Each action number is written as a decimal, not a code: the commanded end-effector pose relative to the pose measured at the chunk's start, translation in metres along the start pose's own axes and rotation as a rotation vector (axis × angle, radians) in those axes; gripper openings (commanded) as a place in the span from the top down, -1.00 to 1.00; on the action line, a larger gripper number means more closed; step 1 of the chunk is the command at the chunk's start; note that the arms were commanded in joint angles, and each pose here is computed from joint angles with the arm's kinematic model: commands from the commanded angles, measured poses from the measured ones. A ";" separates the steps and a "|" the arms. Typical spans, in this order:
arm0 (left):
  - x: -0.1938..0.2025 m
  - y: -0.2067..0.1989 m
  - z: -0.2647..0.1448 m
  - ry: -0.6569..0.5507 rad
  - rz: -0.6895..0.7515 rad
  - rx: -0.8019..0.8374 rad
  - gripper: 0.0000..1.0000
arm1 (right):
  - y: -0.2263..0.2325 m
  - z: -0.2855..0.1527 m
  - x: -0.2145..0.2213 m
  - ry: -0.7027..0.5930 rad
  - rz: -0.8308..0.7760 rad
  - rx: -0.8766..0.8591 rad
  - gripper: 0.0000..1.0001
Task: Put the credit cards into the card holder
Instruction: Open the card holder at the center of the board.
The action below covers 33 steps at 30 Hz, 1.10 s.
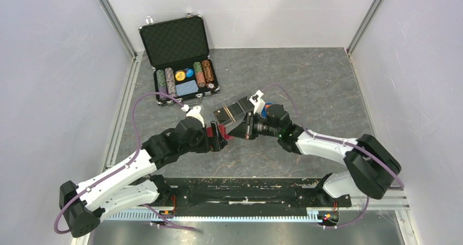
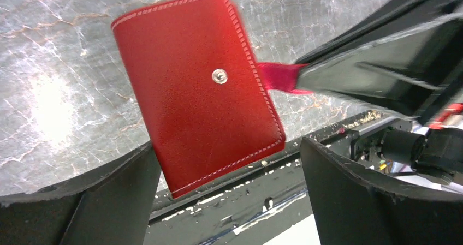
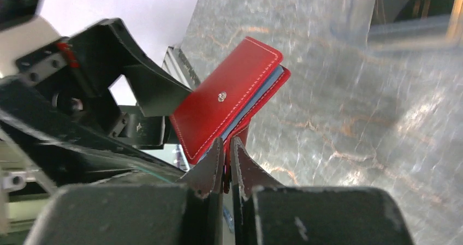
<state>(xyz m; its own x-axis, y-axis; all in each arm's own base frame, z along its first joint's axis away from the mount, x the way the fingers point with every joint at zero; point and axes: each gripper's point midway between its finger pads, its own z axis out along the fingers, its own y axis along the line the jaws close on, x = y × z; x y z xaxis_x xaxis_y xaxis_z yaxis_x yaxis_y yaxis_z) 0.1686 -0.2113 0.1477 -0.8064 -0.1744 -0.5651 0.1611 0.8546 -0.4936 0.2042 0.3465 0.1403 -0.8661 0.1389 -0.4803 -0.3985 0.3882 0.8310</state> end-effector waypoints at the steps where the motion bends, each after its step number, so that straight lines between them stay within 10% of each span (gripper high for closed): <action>1: -0.014 0.004 -0.006 -0.069 0.037 -0.021 -1.00 | 0.017 -0.013 -0.034 -0.015 -0.291 0.073 1.00; 12: -0.034 0.003 -0.024 -0.111 0.283 -0.023 -1.00 | 0.038 -0.040 -0.044 0.057 -0.508 -0.018 1.00; 33: -0.001 -0.065 -0.019 -0.158 0.871 0.552 -1.00 | 0.108 -0.078 -0.011 0.193 -0.666 -0.407 1.00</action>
<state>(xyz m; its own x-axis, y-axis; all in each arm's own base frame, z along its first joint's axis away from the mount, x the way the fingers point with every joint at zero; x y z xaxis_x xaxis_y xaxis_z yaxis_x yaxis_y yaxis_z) 0.1498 -0.2395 0.1663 -0.4160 0.3426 -0.8424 0.8276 0.5266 -0.1945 0.1567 0.3140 0.2238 -0.5026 -0.2253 -0.8346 -0.8632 0.0788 0.4986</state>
